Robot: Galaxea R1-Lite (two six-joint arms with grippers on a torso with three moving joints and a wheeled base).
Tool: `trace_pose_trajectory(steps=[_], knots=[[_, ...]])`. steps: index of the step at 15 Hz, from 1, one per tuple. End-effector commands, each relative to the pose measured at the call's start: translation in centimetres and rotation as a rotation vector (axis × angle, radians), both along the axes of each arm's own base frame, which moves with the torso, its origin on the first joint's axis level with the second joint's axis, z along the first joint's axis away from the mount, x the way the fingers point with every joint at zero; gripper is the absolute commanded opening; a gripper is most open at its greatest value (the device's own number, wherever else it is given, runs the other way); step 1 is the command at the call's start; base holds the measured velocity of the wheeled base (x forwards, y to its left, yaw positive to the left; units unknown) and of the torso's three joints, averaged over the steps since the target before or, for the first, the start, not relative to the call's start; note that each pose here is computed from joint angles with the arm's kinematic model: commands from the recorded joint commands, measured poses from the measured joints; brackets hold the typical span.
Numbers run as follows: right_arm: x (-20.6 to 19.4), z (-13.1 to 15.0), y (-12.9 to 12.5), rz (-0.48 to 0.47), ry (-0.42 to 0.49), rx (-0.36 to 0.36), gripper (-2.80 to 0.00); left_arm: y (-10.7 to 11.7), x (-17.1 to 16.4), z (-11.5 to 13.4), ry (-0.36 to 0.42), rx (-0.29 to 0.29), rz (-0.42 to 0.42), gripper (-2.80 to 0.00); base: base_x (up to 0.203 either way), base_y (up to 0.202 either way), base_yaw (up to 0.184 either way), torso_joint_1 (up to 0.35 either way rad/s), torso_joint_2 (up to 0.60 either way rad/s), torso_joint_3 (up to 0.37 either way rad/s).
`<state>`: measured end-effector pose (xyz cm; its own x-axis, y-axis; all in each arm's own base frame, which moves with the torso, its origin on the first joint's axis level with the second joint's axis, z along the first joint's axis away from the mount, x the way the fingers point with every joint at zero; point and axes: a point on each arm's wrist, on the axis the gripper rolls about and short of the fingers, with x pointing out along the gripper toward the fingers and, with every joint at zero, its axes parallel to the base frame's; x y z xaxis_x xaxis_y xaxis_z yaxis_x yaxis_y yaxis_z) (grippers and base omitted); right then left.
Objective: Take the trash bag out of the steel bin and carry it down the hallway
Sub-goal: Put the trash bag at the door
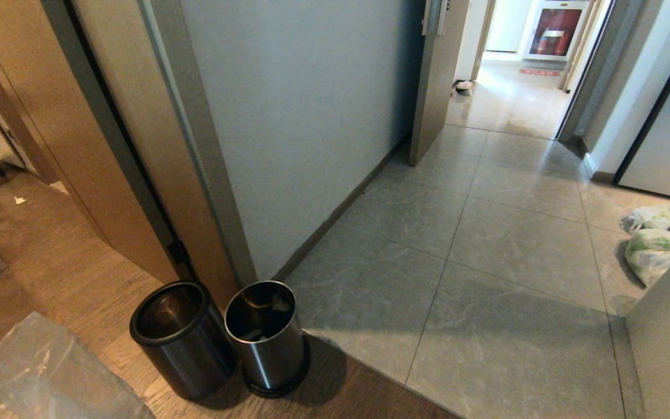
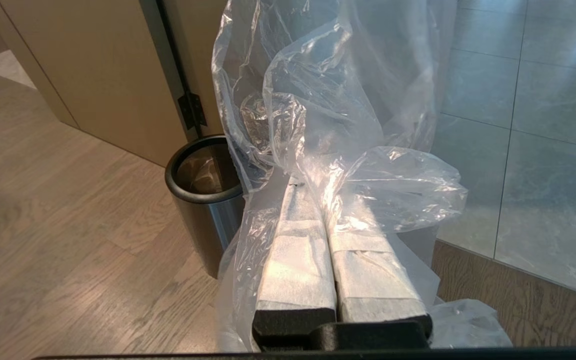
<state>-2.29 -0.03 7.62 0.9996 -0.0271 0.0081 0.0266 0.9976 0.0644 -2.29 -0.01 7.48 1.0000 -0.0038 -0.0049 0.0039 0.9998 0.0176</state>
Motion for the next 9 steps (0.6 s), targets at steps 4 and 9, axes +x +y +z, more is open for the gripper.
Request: trace_pose_trajectory(steps=[4, 9], knots=[[0.01, -0.04, 0.0, 0.0, 0.0, 0.0, -2.8, -0.01, 0.01, 0.02, 0.0, 0.004, -0.002, -2.8, 0.0, 0.0, 0.0, 0.0, 0.0, 0.0], [0.01, -0.09, 0.0, 0.001, 0.006, -0.015, -2.8, 0.0, 0.01, 0.02, 0.0, 0.004, -0.001, -2.8, 0.0, 0.0, 0.0, 0.0, 0.0, 0.0]])
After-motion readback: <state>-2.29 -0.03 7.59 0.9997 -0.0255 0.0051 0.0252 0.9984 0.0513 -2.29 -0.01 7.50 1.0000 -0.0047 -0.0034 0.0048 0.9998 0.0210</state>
